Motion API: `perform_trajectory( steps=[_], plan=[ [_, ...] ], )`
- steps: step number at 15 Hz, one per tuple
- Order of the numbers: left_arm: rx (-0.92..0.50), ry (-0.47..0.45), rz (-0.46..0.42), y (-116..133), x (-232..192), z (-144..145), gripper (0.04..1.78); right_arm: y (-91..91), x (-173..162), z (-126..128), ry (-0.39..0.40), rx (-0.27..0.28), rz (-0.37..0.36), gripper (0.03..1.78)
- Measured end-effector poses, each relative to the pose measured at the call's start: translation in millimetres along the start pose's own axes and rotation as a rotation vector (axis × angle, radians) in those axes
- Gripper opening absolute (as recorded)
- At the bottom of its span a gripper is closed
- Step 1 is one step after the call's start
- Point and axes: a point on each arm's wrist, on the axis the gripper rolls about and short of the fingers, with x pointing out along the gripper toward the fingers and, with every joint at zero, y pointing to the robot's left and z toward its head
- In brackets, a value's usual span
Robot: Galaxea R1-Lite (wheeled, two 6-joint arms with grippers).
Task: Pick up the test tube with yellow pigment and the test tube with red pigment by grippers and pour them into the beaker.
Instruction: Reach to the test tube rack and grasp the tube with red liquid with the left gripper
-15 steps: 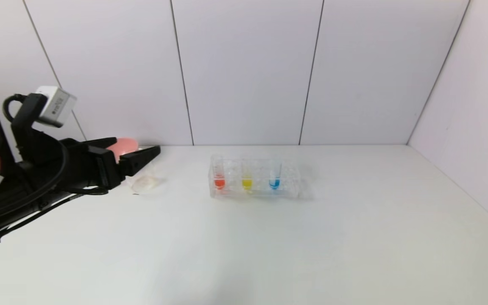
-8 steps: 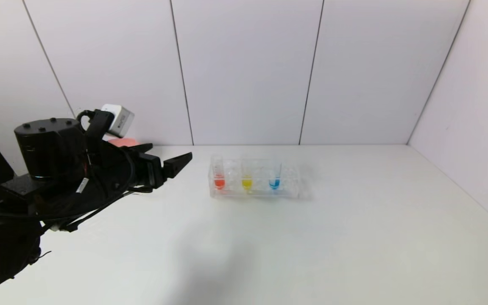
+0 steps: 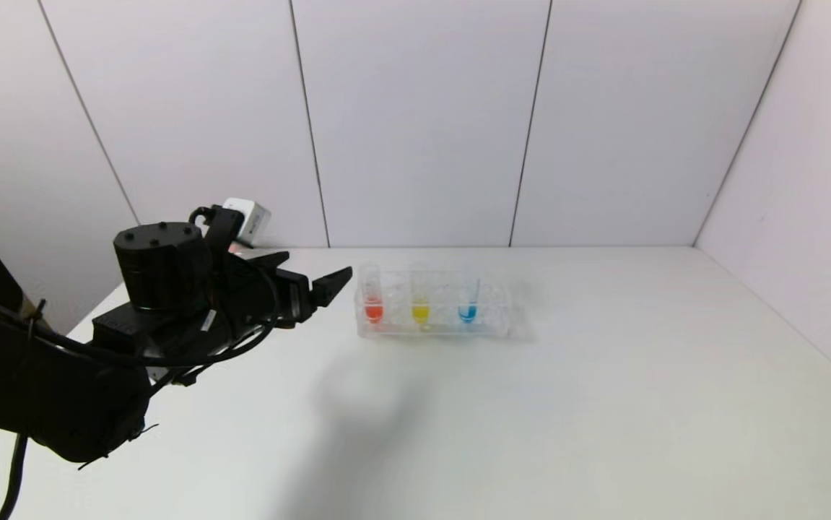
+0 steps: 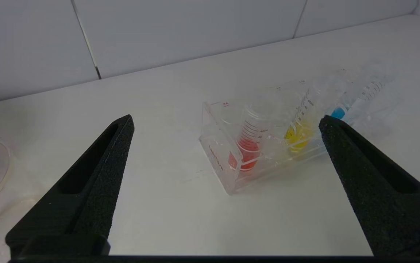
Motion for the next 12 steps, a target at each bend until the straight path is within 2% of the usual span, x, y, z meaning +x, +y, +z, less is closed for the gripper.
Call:
perform_trajectory(
  steps=[3,10,12],
  plan=[
    [0.000,0.008,0.010,-3,14,-10,1.77,0.0,0,0,0.000,0.000,0.000,1.70],
    [0.000,0.010,-0.028,-16,46,-27,1.77,0.0,0,0,0.000,0.000,0.000,1.70],
    [0.001,0.009,-0.001,-20,55,-32,1.77,0.0,0,0,0.000,0.000,0.000,1.70]
  ],
)
